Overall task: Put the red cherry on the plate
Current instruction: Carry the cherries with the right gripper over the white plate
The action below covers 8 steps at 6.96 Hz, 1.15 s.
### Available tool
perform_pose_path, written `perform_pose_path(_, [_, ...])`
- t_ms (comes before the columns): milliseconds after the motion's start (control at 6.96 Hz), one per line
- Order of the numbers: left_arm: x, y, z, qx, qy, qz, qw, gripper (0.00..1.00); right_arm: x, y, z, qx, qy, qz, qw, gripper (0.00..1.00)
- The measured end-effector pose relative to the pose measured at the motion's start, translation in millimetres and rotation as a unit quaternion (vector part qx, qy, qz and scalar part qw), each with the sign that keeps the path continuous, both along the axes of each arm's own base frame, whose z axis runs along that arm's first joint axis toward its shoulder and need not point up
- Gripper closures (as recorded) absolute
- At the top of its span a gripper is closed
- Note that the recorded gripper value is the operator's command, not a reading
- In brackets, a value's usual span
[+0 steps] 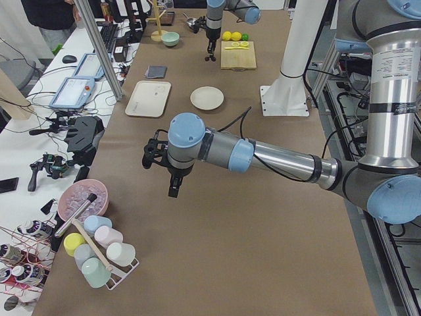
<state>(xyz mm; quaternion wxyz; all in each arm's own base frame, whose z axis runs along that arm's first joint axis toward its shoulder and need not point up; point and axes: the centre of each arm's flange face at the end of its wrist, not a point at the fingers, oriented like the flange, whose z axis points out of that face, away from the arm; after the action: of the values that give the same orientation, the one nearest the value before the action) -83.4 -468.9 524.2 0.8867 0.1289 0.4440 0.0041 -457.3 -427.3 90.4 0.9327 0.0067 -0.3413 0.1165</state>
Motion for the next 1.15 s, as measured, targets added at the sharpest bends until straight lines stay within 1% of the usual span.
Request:
perform_pose_path(287, [0, 4, 4, -0.005, 0.0, 0.0, 1.0, 0.01, -70, -28, -14, 0.012, 0.012, 0.01, 0.9998, 1.0])
perform_pose_path(431, [0, 5, 6, -0.007, 0.001, 0.0, 1.0, 0.01, -108, -37, -17, 0.015, 0.02, 0.016, 0.9995, 1.0])
perform_pose_path(718, [1, 6, 13, -0.014, 0.001, 0.001, 0.9999, 0.01, -170, -35, 3, 0.037, 0.037, 0.024, 0.9983, 1.0])
perform_pose_path(862, [1, 6, 15, -0.016, 0.001, 0.001, 0.9999, 0.01, -189, -30, 17, 0.047, 0.044, 0.025, 0.9976, 1.0])
perform_pose_path(1149, [1, 7, 18, -0.019, 0.001, 0.0, 0.9998, 0.01, -205, -23, 40, 0.058, 0.054, 0.023, 0.9966, 1.0])
